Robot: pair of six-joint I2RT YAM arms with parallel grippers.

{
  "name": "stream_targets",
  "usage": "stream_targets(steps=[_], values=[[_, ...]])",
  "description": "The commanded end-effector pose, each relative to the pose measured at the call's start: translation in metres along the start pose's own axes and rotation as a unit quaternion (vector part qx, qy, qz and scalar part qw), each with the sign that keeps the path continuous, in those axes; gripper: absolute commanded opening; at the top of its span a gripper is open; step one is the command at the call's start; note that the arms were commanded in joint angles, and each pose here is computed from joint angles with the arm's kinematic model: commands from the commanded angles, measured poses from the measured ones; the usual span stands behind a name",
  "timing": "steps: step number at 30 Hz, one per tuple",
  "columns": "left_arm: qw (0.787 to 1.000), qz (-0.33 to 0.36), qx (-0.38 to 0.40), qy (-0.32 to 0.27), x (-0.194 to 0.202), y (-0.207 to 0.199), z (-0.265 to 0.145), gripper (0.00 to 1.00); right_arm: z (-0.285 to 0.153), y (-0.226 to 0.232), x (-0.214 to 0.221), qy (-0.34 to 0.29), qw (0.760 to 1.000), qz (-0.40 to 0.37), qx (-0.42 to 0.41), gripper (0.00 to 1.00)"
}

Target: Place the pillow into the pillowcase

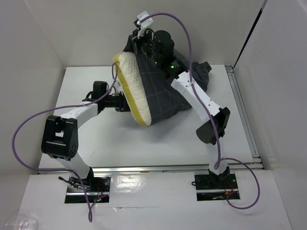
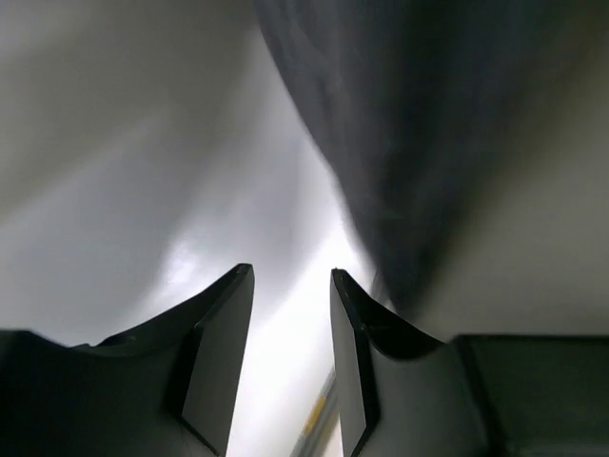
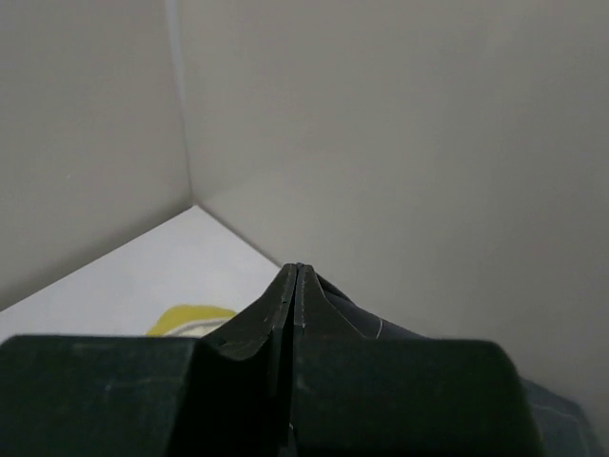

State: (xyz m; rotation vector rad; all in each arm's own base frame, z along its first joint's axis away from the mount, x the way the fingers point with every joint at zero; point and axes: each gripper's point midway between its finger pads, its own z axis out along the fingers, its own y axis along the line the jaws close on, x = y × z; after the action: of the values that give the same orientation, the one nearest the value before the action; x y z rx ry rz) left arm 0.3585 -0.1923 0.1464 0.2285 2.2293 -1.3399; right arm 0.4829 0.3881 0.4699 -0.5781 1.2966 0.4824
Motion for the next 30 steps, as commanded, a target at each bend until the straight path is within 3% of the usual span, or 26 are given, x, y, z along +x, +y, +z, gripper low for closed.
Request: stream_targets(steps=[1, 7, 12, 20, 24, 30], values=[[0.994, 0.063, 0.085, 0.029, 0.007, -0.063, 0.009, 0.51, -0.052, -0.027, -0.168, -0.213, 0.974, -0.04, 0.057, 0.0], [0.989, 0.103, 0.099, 0.031, 0.009, -0.091, 0.009, 0.51, -0.061, -0.043, -0.187, -0.243, 0.962, -0.086, 0.09, 0.0], [0.985, 0.157, 0.072, 0.003, -0.007, -0.11, 0.015, 0.51, -0.074, -0.057, -0.211, -0.277, 0.949, -0.103, 0.109, 0.0], [0.982, 0.171, 0.058, -0.048, -0.025, -0.13, 0.005, 0.52, -0.088, -0.058, -0.232, -0.3, 0.939, -0.119, 0.115, 0.0], [0.974, 0.201, 0.043, -0.09, -0.044, -0.152, -0.014, 0.52, -0.091, -0.059, -0.227, -0.291, 0.941, -0.122, 0.119, 0.0], [0.959, 0.22, -0.05, -0.171, -0.072, -0.16, -0.051, 0.53, -0.092, -0.058, -0.223, -0.285, 0.944, -0.118, 0.116, 0.0]])
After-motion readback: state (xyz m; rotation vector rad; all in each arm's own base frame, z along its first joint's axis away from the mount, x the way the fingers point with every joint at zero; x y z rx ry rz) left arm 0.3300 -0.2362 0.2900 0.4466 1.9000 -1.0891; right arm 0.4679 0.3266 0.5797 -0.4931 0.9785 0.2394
